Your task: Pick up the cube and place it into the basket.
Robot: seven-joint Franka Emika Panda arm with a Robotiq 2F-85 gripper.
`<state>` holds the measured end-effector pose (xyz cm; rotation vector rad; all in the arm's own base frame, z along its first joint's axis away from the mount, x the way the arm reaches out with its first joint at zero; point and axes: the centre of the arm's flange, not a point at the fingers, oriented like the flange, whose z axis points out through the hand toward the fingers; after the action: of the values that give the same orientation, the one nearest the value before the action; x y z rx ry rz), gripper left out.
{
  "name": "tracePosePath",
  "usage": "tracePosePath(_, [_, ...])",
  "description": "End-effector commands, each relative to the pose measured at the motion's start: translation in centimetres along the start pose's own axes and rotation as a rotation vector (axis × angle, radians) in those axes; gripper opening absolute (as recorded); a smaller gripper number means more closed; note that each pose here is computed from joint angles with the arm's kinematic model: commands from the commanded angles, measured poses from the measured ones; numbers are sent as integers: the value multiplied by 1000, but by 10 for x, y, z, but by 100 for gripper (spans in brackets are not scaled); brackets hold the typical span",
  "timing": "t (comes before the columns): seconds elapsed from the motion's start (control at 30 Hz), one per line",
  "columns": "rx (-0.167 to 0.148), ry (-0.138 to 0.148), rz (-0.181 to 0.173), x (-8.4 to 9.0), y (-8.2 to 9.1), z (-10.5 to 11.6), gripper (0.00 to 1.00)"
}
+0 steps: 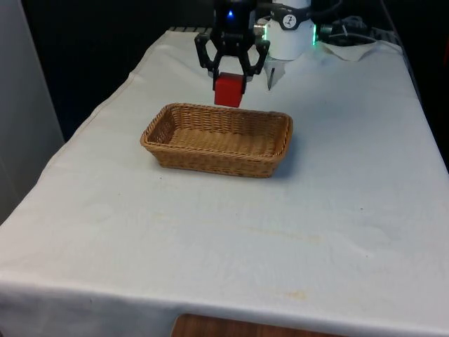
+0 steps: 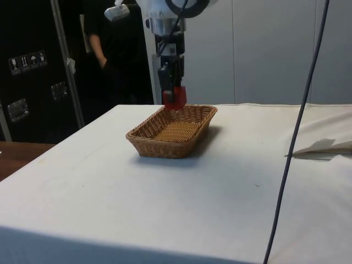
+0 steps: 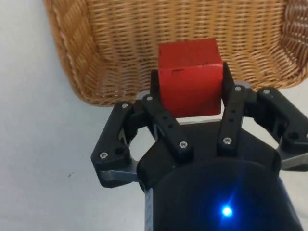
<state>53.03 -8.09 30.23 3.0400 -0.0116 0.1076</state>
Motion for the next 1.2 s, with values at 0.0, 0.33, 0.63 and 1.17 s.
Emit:
tracePosePath(0.0, [4,3,-3,1,3,0,2])
tracePosePath(0.33, [12,-3,6,0,27,8,2])
tracePosePath(0.63, [37,3,13,5,43,15,2])
tracePosePath(1.17, [118,-12,26,12,45,45,2])
